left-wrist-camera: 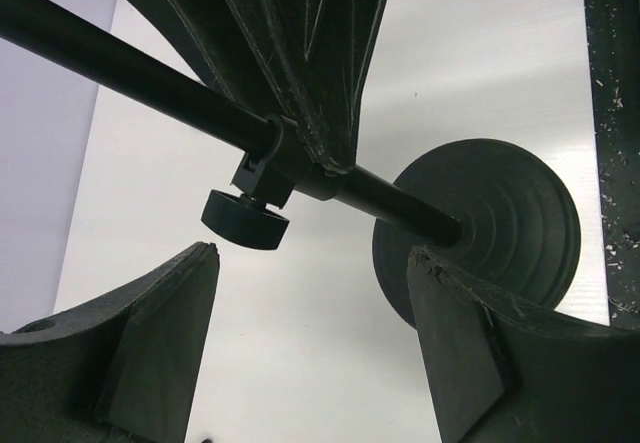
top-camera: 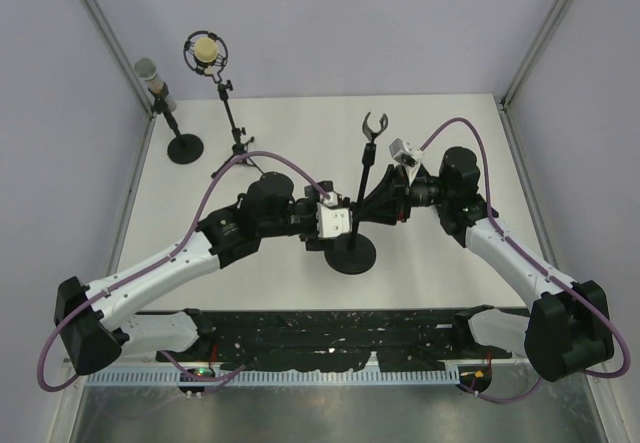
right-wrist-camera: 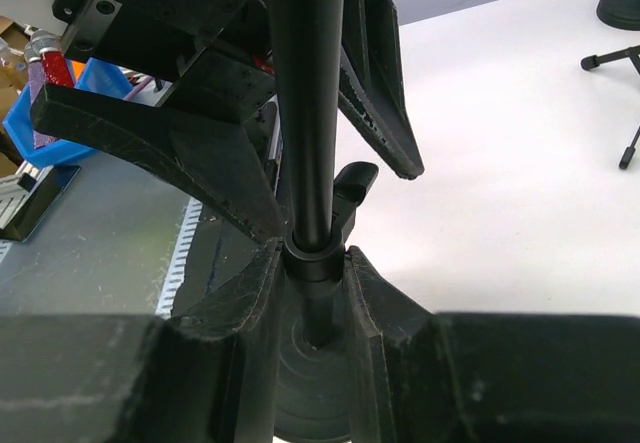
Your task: Remove the microphone from the stand
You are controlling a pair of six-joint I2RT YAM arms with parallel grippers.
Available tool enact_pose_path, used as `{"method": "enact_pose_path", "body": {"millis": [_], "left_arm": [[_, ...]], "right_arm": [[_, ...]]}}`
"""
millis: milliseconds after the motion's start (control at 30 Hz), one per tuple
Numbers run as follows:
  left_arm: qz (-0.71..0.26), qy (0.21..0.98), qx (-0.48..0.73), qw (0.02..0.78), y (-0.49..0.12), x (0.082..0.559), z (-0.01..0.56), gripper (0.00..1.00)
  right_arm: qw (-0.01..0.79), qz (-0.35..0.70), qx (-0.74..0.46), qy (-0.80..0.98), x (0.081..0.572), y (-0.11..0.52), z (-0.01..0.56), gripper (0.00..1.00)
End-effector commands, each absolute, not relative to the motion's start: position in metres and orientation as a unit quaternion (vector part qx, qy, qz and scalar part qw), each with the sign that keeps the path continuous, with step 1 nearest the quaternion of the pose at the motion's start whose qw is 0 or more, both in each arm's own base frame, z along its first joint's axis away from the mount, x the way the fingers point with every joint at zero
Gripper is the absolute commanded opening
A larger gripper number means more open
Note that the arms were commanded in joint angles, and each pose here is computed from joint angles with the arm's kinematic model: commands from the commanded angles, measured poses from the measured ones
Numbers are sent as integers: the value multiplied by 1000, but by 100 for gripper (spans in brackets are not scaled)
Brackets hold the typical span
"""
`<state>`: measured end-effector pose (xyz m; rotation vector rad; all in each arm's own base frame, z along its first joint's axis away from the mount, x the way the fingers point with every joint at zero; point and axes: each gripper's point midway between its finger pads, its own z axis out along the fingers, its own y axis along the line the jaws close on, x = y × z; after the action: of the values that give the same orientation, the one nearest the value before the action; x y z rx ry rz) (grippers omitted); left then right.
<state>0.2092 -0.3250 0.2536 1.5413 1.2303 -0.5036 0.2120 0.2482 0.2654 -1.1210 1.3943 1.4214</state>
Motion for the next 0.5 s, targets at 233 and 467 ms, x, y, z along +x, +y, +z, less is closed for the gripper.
{"method": "enact_pose_path", "body": {"millis": [233, 467], "left_arm": [[-47, 467, 636, 613, -326, 247, 270, 79], [103, 377, 628, 673, -332, 259, 273, 78]], "right_arm": [[432, 566, -452, 537, 212, 249, 282, 5], [431, 565, -448, 542, 215, 249, 277, 5]]}}
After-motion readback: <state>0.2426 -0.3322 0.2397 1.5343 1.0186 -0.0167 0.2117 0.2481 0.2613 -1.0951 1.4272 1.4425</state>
